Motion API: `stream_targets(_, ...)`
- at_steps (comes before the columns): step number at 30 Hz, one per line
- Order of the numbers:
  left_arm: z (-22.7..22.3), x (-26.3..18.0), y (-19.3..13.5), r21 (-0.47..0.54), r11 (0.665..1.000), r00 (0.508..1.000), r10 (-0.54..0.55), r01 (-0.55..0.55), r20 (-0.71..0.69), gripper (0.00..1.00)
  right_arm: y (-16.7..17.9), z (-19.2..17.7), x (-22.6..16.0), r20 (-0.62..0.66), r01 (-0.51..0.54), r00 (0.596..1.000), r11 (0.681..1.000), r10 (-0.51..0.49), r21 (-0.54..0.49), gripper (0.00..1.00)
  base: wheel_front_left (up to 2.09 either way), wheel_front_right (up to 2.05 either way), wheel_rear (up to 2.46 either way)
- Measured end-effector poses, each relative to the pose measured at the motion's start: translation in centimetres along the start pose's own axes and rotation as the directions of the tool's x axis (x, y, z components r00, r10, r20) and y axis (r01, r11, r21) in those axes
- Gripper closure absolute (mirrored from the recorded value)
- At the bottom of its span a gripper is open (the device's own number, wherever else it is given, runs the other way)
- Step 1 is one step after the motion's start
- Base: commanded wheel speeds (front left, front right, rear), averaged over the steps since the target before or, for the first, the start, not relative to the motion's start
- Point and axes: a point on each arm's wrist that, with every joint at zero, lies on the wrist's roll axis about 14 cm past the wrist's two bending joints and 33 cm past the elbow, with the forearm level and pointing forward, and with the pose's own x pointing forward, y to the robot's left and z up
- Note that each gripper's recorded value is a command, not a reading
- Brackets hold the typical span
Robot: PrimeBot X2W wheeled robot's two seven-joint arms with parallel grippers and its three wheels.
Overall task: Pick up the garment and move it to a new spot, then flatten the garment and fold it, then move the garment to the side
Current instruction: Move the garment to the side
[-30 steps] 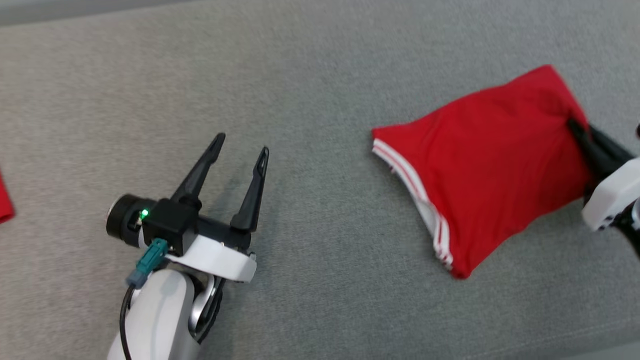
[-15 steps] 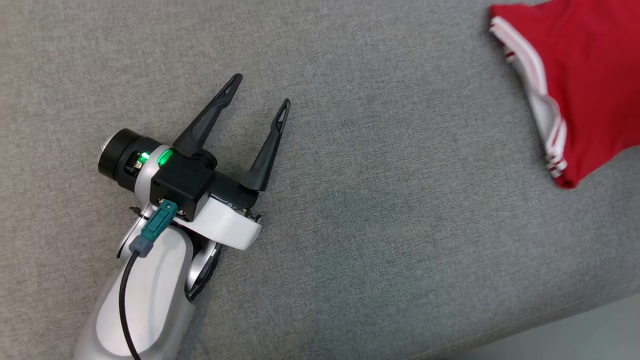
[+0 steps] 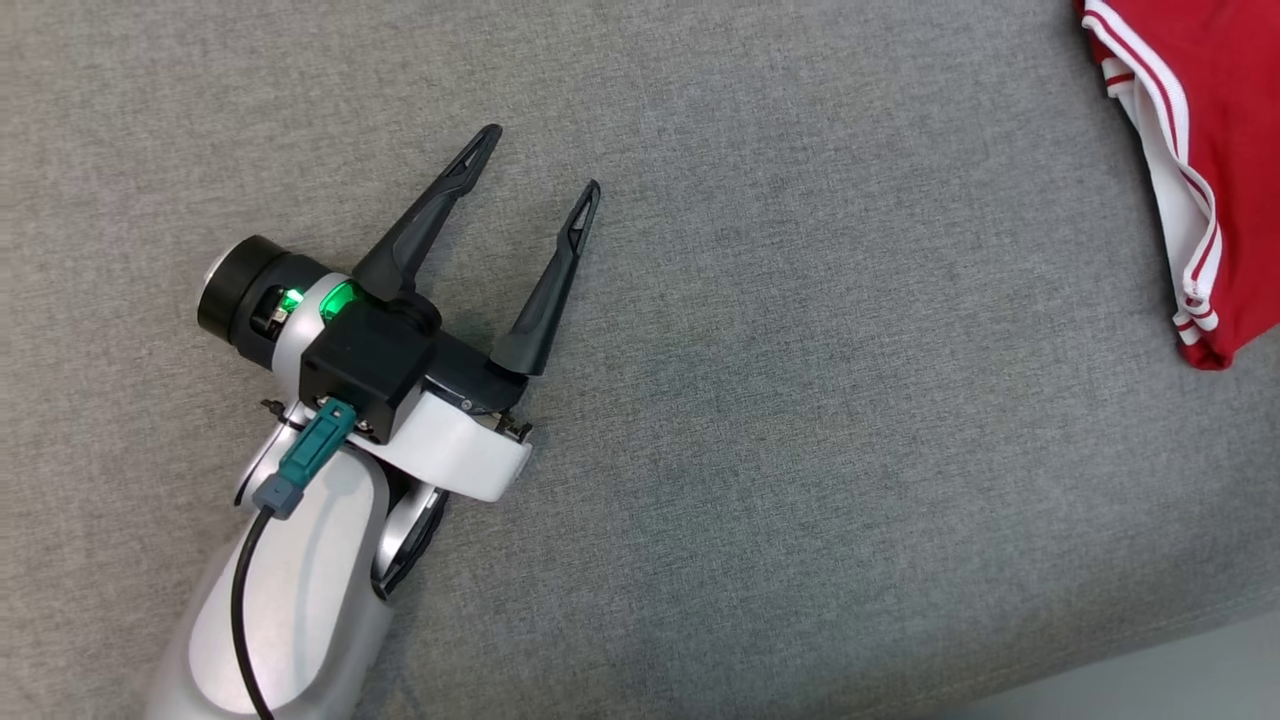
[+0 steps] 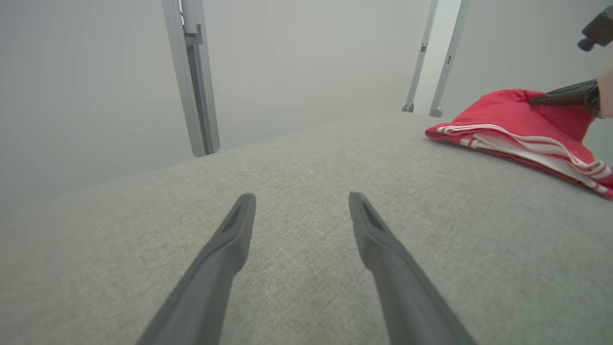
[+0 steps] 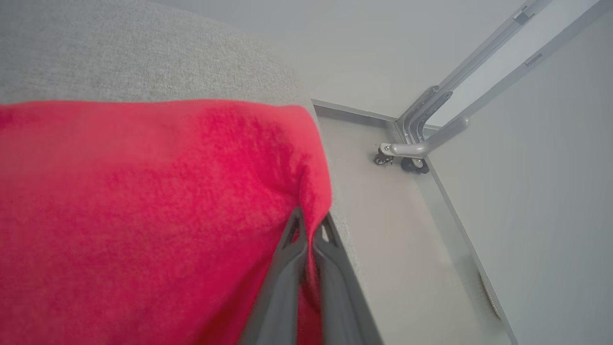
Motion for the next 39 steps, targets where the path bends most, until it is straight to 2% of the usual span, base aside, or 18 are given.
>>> stream_targets(5, 0.7, -0.5, 0.1, 0.002, 1.0, 1.0, 0.018, -0.018, 0.008, 0.0, -2.0, 2.0, -0.4, 0.059, 0.051, 0.997, 0.999, -0.051, 0.004, 0.0, 0.0, 0.0, 0.0)
stream_targets(11, 2.5, -1.8, -0.2, -0.016, 0.998, 0.998, 0.055, -0.055, 0.035, 0.0, -1.8, 4.7, -1.8, 0.131, 0.037, 0.991, 0.999, -0.034, -0.019, 0.0, 0.0, 0.0, 0.0)
stream_targets(17, 4.6, -4.4, 0.2, -0.013, 0.991, 0.99, 0.13, -0.13, 0.053, 0.0, 1.3, 9.6, -3.9, 0.286, -0.054, 0.957, 0.999, 0.052, -0.001, 0.0, 0.0, 0.0, 0.0)
stream_targets(21, 6.4, -6.6, 0.5, -0.01, 0.982, 0.979, 0.19, -0.19, 0.073, 0.0, 3.6, 12.6, -6.2, 0.393, -0.129, 0.914, 0.991, 0.103, 0.041, 0.0, 0.0, 0.0, 0.0)
stream_targets(26, 9.0, -9.9, 1.7, -0.02, 0.956, 0.948, 0.293, -0.293, 0.124, 0.0, 7.1, 16.6, -10.1, 0.551, -0.246, 0.82, 0.965, 0.155, 0.094, 0.0, 0.0, 0.0, 0.0)
stream_targets(30, 10.0, -13.0, 2.4, -0.046, 0.929, 0.918, 0.37, -0.367, 0.14, 0.0, 10.6, 16.4, -12.9, 0.59, -0.299, 0.776, 0.954, 0.223, 0.032, 0.0, 0.0, 0.0, 0.0)
stream_targets(35, 11.4, -16.6, 3.8, -0.043, 0.879, 0.863, 0.474, -0.474, 0.172, 0.0, 14.2, 16.5, -16.0, 0.651, -0.378, 0.721, 0.922, 0.236, 0.084, 0.0, 0.0, 0.0, 0.0)
stream_targets(39, 11.6, -19.1, 4.2, -0.051, 0.849, 0.832, 0.526, -0.526, 0.179, 0.0, 16.0, 15.8, -18.3, 0.679, -0.419, 0.7, 0.897, 0.222, 0.138, 0.0, 0.0, 0.0, 0.0)
